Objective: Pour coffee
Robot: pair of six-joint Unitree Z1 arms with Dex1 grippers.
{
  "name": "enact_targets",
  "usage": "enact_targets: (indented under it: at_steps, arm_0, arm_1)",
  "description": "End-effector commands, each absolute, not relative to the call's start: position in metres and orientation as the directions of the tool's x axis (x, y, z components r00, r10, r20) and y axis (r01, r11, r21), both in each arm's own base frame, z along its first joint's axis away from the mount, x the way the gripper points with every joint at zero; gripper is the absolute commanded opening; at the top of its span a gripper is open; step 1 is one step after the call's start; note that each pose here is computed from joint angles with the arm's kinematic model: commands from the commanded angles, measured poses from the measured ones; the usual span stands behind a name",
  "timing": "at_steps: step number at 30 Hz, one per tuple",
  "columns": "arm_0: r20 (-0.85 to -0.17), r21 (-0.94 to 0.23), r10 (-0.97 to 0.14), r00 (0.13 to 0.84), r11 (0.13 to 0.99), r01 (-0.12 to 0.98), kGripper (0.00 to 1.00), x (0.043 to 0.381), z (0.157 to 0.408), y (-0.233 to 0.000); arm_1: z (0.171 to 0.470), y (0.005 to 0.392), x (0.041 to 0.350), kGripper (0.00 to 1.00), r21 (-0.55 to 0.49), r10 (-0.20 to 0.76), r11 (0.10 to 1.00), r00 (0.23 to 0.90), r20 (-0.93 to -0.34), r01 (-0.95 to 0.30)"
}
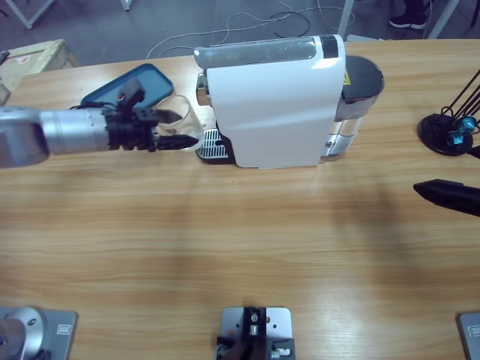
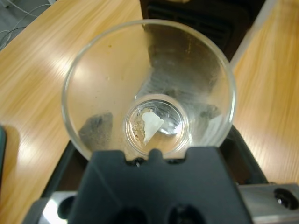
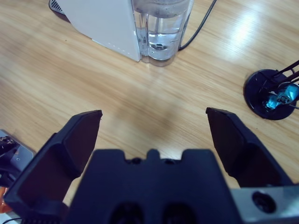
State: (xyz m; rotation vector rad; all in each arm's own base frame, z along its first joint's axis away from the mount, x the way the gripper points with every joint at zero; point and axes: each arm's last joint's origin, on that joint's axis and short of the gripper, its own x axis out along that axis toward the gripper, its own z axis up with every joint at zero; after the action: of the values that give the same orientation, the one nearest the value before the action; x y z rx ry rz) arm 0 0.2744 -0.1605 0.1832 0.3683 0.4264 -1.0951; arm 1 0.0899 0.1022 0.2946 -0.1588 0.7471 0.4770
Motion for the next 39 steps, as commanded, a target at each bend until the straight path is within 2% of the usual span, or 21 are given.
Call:
enact_targets:
  at_steps: [1,10,19,24,25,26,27,28,32,39]
  arm_0:
    - [-0.599,0.070,-0.727,0.336,0.371,0.926,0.000,0.286,0.163,-0.188]
    - [-0.681,0.064,-0.663,0.311,0.369,0.927,0.000,0.291,0.161,-0.203]
    - [-0.709,0.055,-0.651,0.270,0.330,0.942,0.000,0.284,0.159,-0.217]
    - [-0.716,0.062,-0.642,0.275,0.333,0.941,0.009,0.283,0.159,-0.219]
    - [-0.718,0.068,-0.637,0.282,0.339,0.938,0.367,0.284,0.159,-0.219]
    - [-0.721,0.073,-0.631,0.288,0.344,0.936,0.844,0.283,0.159,-0.218]
    - [-0.724,0.080,-0.623,0.295,0.349,0.934,0.922,0.282,0.159,-0.218]
    - [-0.722,0.081,-0.626,0.294,0.346,0.935,0.971,0.281,0.159,-0.218]
    - [-0.714,0.084,-0.632,0.302,0.350,0.933,0.982,0.279,0.164,-0.215]
    - [-0.640,0.102,-0.660,0.393,0.434,0.895,0.982,0.269,0.207,-0.188]
  arm_1:
    - [0.283,0.101,0.090,1.000,0.017,0.330,0.891,0.620,-0.711,-0.454]
    - [0.282,0.102,0.091,1.000,0.014,0.327,0.891,0.621,-0.713,-0.453]
    - [0.281,0.102,0.091,1.000,0.013,0.326,0.891,0.620,-0.714,-0.453]
    - [0.282,0.100,0.090,1.000,0.017,0.330,0.891,0.622,-0.710,-0.453]
    - [0.283,0.100,0.089,1.000,0.018,0.331,0.891,0.623,-0.708,-0.453]
    - [0.283,0.099,0.089,1.000,0.018,0.332,0.891,0.624,-0.707,-0.453]
    - [0.283,0.099,0.089,1.000,0.019,0.333,0.891,0.625,-0.706,-0.453]
    - [0.283,0.098,0.089,1.000,0.018,0.332,0.891,0.625,-0.707,-0.453]
    - [0.283,0.099,0.089,1.000,0.015,0.328,0.892,0.626,-0.708,-0.451]
    - [0.283,0.099,0.089,1.000,0.010,0.322,0.894,0.628,-0.709,-0.448]
